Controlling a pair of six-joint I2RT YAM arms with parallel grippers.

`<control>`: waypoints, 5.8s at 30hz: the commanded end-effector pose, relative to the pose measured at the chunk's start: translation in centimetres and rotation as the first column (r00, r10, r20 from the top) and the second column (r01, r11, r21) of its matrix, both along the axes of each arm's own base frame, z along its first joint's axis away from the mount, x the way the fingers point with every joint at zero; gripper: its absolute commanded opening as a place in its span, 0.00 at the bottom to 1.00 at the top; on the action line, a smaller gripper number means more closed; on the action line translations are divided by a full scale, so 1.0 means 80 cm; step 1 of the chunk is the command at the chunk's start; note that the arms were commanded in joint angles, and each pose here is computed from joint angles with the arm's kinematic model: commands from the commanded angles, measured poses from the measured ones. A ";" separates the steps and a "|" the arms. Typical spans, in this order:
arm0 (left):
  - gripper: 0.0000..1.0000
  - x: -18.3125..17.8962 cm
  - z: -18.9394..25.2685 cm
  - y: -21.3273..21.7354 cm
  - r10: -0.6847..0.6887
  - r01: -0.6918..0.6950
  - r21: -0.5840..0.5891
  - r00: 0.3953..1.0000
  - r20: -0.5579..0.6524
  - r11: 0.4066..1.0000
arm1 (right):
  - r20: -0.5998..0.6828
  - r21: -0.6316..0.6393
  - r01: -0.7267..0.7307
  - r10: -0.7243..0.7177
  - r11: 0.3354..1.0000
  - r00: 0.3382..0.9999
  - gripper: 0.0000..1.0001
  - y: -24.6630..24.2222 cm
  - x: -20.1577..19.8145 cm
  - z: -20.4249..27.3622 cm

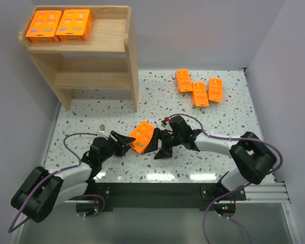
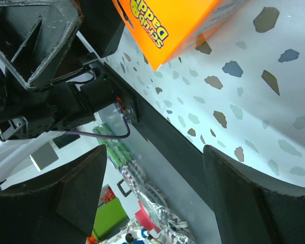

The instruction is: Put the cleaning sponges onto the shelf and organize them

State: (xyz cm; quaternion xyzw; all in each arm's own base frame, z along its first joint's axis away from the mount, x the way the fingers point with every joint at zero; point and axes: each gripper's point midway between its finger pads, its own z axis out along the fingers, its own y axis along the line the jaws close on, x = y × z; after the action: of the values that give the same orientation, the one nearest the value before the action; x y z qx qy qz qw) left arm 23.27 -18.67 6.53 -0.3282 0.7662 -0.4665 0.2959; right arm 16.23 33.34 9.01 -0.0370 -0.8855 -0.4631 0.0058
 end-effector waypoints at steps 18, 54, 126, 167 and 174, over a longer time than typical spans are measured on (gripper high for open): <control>0.29 -0.039 -0.056 -0.004 -0.092 0.094 0.014 0.993 -0.079 0.995 | 0.019 -0.002 0.005 -0.005 1.000 1.000 0.72 -0.011 0.003 -0.002; 0.00 0.017 0.543 -0.040 -0.107 0.176 -0.012 0.650 0.753 0.984 | 0.266 -0.017 0.319 -0.303 0.948 0.915 0.71 -0.192 0.113 0.173; 0.47 0.291 0.539 0.116 0.577 -0.457 -0.366 0.728 0.370 0.811 | 0.283 -0.023 0.309 -0.291 0.951 0.914 0.79 -0.201 0.103 0.159; 0.78 -0.037 0.232 0.029 -0.254 0.206 0.156 0.865 0.432 0.966 | 0.764 -0.576 0.589 0.119 0.567 0.634 0.96 -0.342 0.447 0.117; 0.78 -0.044 0.219 0.031 -0.237 0.200 0.132 0.879 0.415 0.971 | 0.732 -0.618 0.544 0.163 0.568 0.661 0.95 -0.336 0.489 0.059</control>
State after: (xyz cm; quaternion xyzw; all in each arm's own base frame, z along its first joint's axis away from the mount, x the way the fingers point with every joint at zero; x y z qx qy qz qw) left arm 20.32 -15.98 24.01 -0.1315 0.7354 -0.5202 0.4138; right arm 52.97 6.40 13.58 0.0231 -0.9195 0.0083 -0.3923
